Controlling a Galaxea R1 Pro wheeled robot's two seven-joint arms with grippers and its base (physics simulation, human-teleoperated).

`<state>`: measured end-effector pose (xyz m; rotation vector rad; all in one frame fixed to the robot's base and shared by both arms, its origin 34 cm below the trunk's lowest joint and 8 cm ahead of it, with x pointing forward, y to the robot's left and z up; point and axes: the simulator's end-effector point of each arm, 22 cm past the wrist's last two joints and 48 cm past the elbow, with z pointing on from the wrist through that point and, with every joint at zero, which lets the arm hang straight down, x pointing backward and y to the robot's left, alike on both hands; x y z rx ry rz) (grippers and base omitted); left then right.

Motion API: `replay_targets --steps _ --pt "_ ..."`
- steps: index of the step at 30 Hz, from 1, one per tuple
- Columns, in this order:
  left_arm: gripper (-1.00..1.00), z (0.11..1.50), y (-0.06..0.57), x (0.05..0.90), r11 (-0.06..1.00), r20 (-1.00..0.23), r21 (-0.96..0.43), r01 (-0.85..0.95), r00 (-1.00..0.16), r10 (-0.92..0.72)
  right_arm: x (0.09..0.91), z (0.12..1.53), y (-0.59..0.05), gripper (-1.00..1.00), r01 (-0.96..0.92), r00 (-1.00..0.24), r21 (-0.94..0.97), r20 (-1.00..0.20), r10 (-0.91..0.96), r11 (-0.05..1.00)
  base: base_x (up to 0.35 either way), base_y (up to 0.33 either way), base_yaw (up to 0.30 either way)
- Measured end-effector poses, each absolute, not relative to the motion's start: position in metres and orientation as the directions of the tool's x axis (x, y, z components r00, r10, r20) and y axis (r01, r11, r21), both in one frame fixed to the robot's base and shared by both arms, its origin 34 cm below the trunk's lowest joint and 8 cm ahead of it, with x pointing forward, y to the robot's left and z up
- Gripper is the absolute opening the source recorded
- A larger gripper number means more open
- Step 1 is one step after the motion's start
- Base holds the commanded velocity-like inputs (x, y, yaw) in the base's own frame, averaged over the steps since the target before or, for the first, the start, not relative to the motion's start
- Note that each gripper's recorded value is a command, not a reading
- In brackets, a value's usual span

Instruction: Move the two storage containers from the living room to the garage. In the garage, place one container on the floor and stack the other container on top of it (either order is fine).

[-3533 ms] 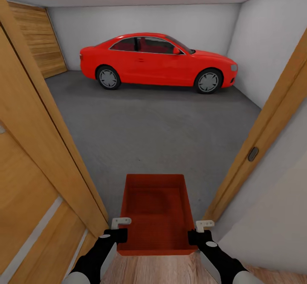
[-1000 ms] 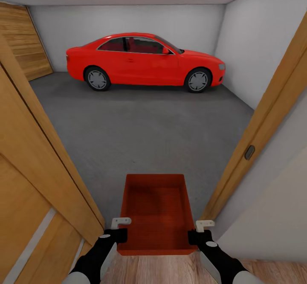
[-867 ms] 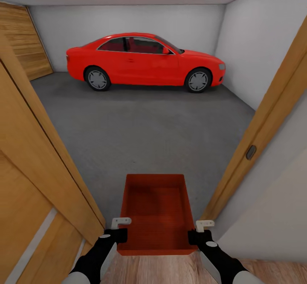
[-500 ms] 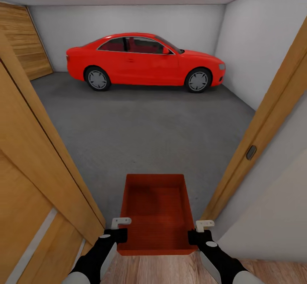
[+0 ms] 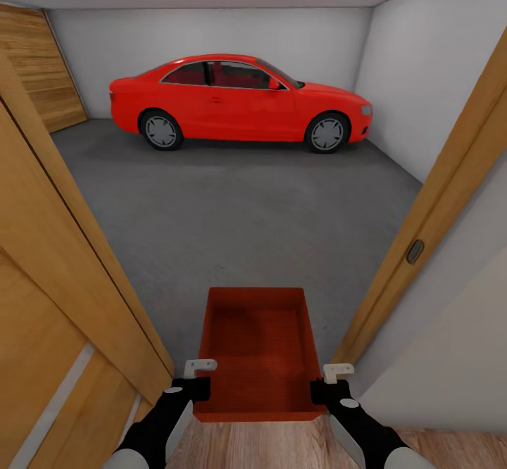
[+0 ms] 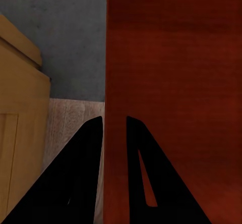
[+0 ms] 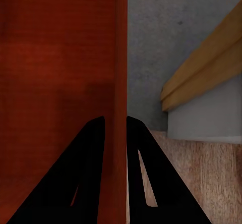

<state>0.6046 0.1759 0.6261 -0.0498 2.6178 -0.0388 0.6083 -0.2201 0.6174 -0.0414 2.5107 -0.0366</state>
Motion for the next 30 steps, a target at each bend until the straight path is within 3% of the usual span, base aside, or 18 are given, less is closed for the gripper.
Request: replay_targets --steps 30 --pt "-1.0 0.6261 0.1759 0.6047 0.999 -0.499 -0.037 -0.028 -0.866 -0.043 0.6084 0.6175 -0.2201 -1.0 -0.021 -0.807 -0.036 -0.589 -0.038 0.999 0.0 0.0 0.0"
